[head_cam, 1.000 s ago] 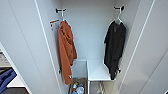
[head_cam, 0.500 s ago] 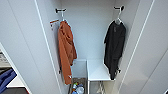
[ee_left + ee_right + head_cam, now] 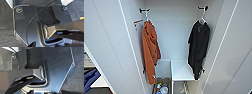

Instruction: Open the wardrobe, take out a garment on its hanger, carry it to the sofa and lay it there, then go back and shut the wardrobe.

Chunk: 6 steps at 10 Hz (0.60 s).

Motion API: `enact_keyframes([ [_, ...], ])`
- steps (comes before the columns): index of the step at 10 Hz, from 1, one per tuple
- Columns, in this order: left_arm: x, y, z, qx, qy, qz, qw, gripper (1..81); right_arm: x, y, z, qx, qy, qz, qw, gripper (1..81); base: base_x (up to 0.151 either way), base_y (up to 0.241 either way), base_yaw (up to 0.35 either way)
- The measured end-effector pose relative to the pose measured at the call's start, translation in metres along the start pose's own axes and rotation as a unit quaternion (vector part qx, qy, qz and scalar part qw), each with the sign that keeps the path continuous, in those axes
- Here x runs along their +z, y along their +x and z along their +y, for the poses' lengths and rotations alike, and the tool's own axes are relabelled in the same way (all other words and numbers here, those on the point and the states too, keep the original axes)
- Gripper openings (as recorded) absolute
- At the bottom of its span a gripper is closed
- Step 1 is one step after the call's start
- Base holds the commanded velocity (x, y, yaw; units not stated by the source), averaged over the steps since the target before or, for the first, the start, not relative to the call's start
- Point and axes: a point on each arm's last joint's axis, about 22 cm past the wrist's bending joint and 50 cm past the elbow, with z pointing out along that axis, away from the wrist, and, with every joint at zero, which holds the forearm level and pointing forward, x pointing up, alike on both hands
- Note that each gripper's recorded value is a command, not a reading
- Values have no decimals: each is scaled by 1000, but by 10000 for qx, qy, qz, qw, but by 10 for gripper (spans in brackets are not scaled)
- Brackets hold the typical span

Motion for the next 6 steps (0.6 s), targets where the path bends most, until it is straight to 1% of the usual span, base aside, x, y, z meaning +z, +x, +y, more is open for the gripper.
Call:
enact_keyframes([
  [5, 0, 0, 1, -4, -7, 1, 10000, 811, 0, 0, -1, -66, 3, 0, 10000, 811, 0, -78, 0],
  [6, -2, -3, -5, 5, 29, -16, 10000, 811, 1, -3, -6, -61, 34, -9, 10000, 811, 0, -79, 0],
])
